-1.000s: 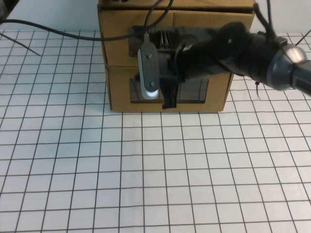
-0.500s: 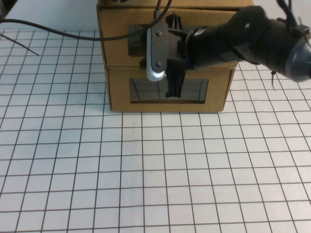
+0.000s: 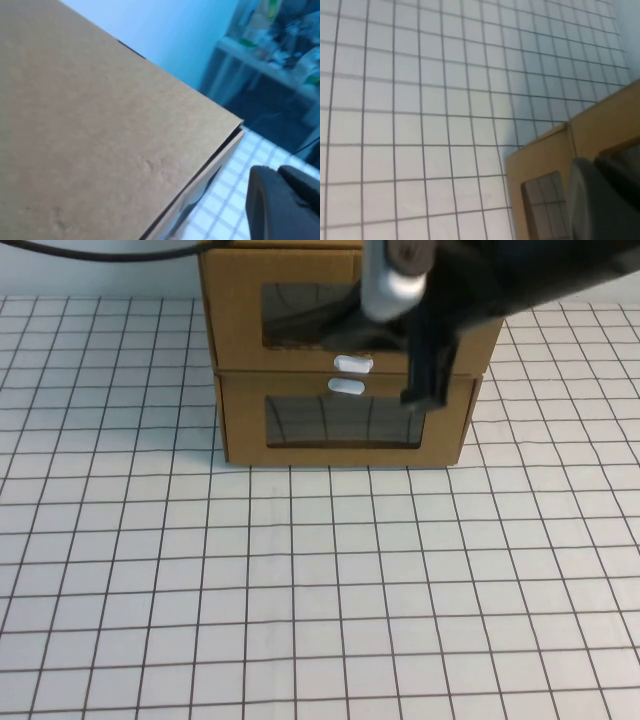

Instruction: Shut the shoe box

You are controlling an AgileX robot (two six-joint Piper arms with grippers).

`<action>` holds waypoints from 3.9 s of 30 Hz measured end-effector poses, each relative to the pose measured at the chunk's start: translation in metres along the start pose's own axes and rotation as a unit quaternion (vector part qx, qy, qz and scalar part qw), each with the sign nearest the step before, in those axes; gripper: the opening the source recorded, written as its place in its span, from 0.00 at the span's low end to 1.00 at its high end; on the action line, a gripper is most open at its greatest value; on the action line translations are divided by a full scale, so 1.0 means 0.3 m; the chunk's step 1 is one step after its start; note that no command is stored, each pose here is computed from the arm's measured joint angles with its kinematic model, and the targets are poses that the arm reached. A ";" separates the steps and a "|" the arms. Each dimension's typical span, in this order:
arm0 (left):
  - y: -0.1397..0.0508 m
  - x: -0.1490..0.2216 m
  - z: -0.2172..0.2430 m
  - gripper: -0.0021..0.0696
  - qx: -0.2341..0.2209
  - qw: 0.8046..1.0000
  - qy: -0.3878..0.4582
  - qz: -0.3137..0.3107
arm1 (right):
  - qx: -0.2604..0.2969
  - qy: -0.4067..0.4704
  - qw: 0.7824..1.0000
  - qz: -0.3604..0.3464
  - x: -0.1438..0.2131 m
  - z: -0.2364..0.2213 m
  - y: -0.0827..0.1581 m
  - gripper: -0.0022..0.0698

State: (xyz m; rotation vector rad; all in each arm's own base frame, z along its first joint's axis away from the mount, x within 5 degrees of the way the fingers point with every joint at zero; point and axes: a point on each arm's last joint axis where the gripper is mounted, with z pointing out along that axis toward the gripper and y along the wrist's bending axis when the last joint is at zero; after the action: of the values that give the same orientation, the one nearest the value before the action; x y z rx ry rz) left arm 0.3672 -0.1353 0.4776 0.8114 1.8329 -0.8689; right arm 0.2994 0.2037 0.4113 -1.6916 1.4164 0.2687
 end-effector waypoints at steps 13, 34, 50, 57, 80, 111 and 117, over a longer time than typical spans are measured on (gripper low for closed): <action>-0.309 -0.086 -0.368 0.02 -0.101 0.990 0.006 0.102 | 0.111 0.034 0.965 0.233 -0.124 -0.452 0.151 0.01; -0.546 0.387 -0.630 0.02 -0.247 0.963 0.072 0.086 | 0.335 -0.174 0.852 0.363 0.236 -0.542 0.721 0.01; -0.517 0.998 -0.534 0.02 -0.282 0.959 -0.031 0.013 | 0.383 -0.233 0.836 0.318 0.341 -0.563 0.905 0.01; -0.473 1.022 -0.521 0.02 -0.319 0.944 -0.078 0.013 | 0.383 -0.233 0.836 0.318 0.341 -0.562 0.905 0.01; -0.471 1.022 -0.521 0.02 -0.322 0.943 -0.083 0.013 | 0.380 -0.236 0.834 0.323 0.341 -0.562 0.905 0.01; -0.405 1.392 -0.492 0.02 -0.422 0.901 -0.070 -0.074 | 0.369 -0.222 0.840 0.329 0.347 -0.552 0.911 0.01; -0.405 1.392 -0.493 0.02 -0.424 0.900 -0.071 -0.074 | 0.368 -0.221 0.841 0.329 0.347 -0.552 0.912 0.01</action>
State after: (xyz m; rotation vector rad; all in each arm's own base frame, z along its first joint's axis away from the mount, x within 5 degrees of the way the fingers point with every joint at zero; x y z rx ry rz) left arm 0.0515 -0.0082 0.1694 0.0510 1.8970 -0.1393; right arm 0.0343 0.0244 0.3080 -0.4386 1.4324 0.3934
